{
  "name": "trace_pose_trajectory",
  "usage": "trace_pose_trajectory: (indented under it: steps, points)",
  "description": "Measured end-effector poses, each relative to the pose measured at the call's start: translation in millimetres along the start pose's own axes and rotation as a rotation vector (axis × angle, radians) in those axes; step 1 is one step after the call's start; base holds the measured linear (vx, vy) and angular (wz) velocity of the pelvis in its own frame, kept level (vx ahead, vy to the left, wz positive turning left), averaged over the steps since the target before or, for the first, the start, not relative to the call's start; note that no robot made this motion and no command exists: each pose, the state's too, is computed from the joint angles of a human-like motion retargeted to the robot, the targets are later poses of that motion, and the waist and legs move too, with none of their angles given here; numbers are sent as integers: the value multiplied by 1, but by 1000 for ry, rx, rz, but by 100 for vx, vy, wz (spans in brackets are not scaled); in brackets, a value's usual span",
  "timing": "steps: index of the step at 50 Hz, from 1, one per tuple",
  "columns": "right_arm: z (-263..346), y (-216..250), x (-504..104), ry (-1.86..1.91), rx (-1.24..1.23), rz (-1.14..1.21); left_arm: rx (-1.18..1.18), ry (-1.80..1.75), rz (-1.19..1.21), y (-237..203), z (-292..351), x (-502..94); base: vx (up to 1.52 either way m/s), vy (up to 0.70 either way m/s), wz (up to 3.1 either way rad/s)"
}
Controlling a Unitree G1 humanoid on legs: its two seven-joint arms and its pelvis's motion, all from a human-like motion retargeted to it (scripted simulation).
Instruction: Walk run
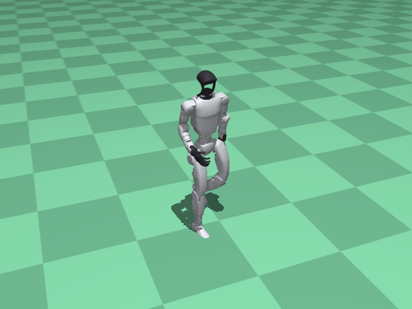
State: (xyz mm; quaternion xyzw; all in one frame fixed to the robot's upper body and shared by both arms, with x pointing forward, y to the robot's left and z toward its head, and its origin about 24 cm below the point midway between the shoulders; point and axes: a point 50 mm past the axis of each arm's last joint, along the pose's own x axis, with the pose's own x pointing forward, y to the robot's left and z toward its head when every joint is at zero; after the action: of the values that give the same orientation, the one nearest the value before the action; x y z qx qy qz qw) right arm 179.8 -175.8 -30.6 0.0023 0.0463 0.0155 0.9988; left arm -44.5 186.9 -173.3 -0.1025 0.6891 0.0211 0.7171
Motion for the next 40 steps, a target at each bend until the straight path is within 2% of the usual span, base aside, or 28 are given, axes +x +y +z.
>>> trace_pose_trajectory:
  steps: [10, 18, 25, 33, 40]
  points:
    - [32, -21, 18, -144, -86, 10, -112, 225, 43, -6, -78, -16, 54, -13, 26]
    - [21, -13, 14, -114, -48, -66, -198, 173, -55, -27, -61, -7, 66, -17, 101]
    - [-6, 20, -5, 2, 80, -67, -97, -77, -69, -18, 15, 7, 66, -5, 33]
    - [-18, 6, -24, 66, 50, 14, 83, -463, -12, 2, 141, -8, 48, 4, 175]
    - [-21, 1, -34, 85, 9, -42, 316, -723, 55, 11, 219, -42, 37, -5, 243]
